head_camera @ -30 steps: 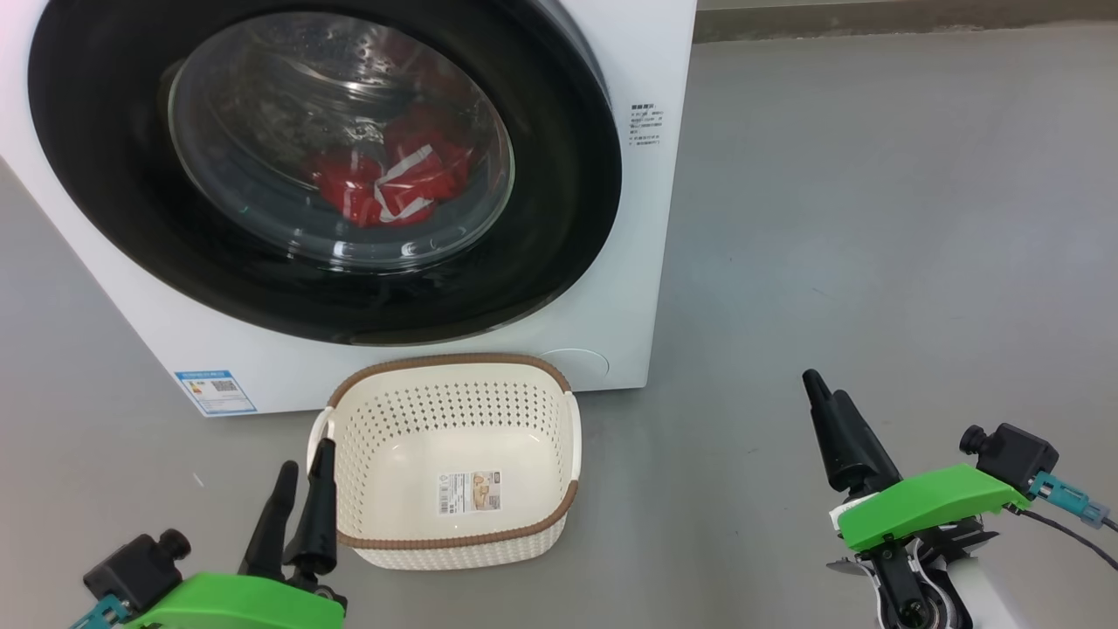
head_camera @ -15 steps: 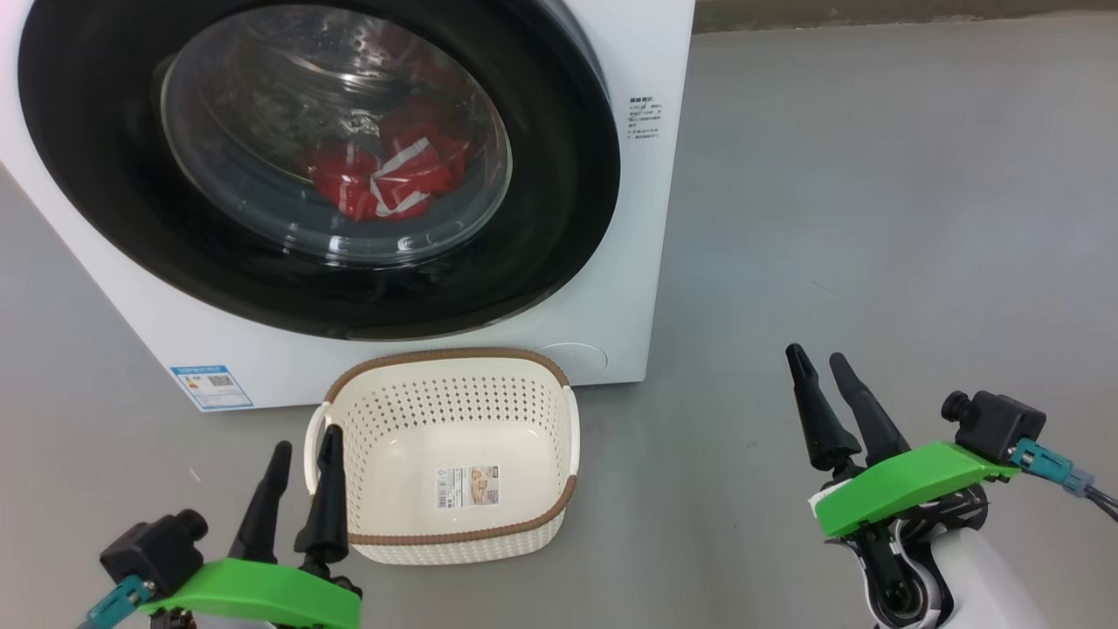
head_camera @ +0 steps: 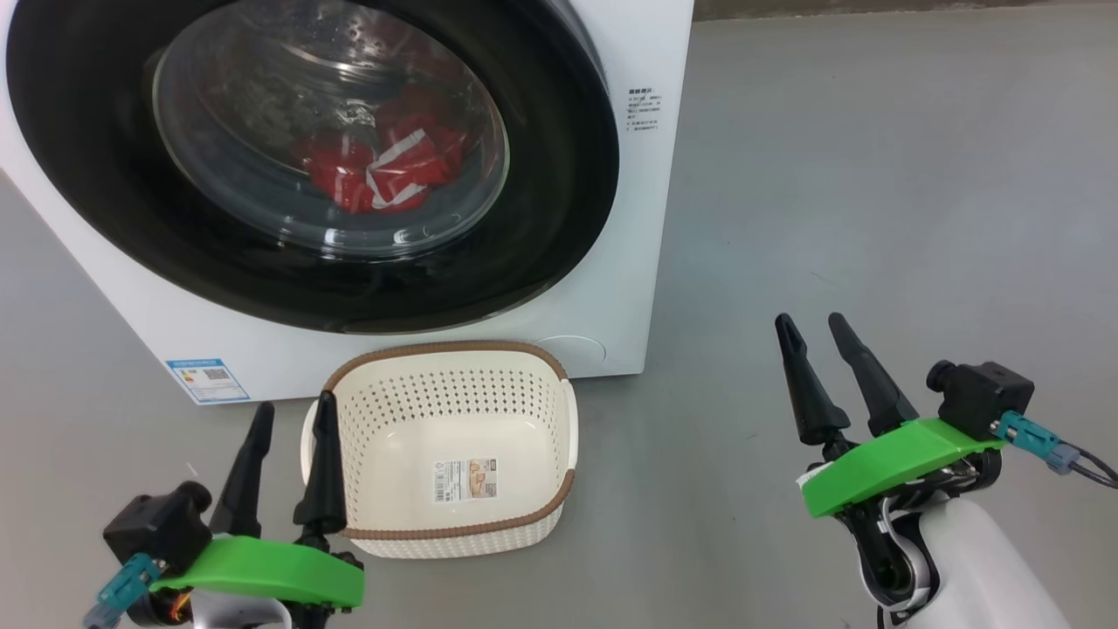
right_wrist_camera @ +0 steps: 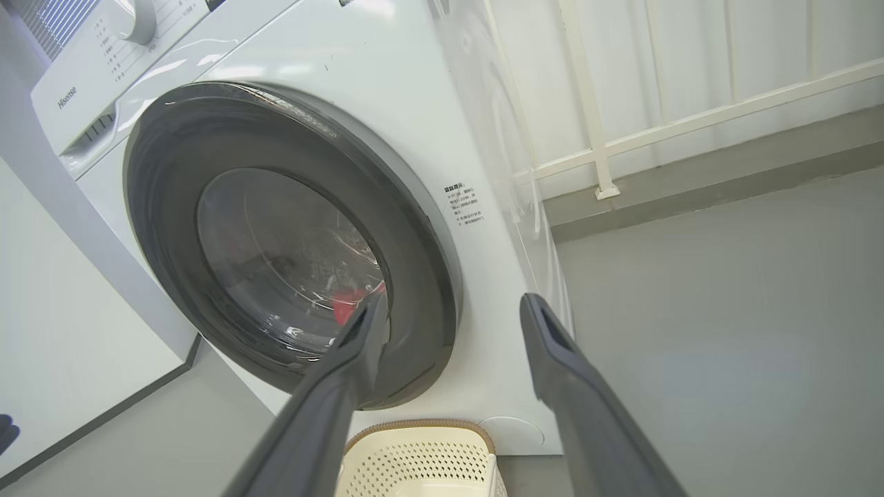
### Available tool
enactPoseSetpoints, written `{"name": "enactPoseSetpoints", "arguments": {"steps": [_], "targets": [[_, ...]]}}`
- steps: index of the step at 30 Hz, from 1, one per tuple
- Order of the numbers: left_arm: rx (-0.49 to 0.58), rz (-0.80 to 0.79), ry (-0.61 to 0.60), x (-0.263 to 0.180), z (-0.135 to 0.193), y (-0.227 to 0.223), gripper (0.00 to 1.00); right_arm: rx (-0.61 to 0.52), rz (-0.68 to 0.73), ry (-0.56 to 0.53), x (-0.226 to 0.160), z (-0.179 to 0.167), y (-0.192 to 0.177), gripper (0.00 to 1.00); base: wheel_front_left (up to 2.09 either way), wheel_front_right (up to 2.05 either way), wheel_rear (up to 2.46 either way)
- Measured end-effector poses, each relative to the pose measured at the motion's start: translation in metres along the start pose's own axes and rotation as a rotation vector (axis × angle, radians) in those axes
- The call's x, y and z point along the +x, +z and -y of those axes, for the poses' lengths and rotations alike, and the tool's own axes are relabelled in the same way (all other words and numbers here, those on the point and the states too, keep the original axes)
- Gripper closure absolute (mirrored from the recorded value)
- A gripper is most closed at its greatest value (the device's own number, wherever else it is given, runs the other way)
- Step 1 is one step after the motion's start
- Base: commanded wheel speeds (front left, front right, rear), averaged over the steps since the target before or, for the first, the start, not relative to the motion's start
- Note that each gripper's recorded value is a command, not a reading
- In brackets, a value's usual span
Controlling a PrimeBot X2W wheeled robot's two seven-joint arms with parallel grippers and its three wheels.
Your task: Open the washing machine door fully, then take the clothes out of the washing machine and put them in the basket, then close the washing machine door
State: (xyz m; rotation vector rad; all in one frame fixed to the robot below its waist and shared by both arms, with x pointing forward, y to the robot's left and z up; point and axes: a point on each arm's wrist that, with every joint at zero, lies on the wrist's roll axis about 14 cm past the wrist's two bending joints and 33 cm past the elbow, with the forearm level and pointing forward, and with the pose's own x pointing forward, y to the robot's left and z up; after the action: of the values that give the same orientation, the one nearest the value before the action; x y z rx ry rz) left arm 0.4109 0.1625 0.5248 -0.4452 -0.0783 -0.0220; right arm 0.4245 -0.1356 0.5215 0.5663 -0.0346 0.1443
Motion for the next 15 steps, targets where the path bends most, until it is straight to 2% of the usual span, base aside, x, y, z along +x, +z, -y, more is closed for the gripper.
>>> {"name": "enactPoseSetpoints", "arguments": {"steps": [15], "targets": [[0.170,0.072,-0.019,0.008,0.009,0.016,0.00,-0.196,0.041,0.069,0.012,-0.015,0.012,0.00,0.00,0.00,0.00]]}}
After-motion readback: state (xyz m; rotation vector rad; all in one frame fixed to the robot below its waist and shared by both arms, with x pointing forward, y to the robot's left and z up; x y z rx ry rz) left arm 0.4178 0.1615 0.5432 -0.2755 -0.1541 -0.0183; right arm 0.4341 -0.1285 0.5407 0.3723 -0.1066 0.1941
